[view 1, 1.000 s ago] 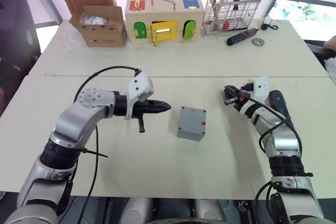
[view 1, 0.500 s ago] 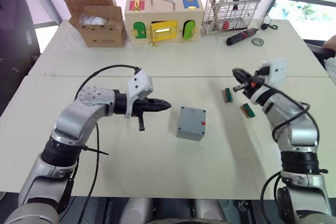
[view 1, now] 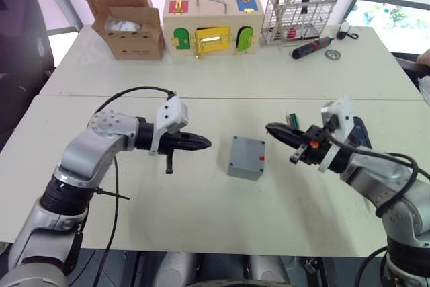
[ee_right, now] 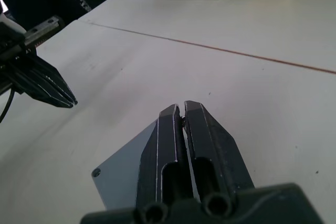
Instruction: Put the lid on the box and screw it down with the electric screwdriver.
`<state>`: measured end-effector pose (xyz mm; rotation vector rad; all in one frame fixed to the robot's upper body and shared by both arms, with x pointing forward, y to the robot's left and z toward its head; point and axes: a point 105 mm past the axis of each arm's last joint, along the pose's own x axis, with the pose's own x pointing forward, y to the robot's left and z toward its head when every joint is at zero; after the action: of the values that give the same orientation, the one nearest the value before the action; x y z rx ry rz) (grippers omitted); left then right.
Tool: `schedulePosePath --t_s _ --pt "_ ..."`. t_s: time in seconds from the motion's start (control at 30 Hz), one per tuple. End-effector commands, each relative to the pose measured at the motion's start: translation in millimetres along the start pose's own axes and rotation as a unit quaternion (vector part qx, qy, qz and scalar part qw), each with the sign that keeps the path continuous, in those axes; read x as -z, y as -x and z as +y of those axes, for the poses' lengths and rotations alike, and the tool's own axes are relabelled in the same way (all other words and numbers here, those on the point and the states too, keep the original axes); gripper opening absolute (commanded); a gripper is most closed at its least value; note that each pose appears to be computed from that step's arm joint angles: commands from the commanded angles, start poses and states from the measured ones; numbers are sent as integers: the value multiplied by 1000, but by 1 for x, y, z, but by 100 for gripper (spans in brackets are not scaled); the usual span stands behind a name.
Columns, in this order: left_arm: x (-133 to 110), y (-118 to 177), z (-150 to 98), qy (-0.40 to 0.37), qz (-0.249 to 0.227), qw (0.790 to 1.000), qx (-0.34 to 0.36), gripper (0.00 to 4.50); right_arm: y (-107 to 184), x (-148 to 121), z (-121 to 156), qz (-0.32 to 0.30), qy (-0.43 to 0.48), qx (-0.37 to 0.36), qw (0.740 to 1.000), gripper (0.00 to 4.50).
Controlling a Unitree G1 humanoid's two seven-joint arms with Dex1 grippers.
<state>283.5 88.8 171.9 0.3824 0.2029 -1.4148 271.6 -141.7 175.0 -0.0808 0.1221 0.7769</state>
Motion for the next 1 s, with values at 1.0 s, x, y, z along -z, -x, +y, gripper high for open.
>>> schedulePosePath --t_s 1.0 --pt "-3 -7 -5 -12 -11 1000 1 0 -14 20 -2 16 -3 12 1000 8"
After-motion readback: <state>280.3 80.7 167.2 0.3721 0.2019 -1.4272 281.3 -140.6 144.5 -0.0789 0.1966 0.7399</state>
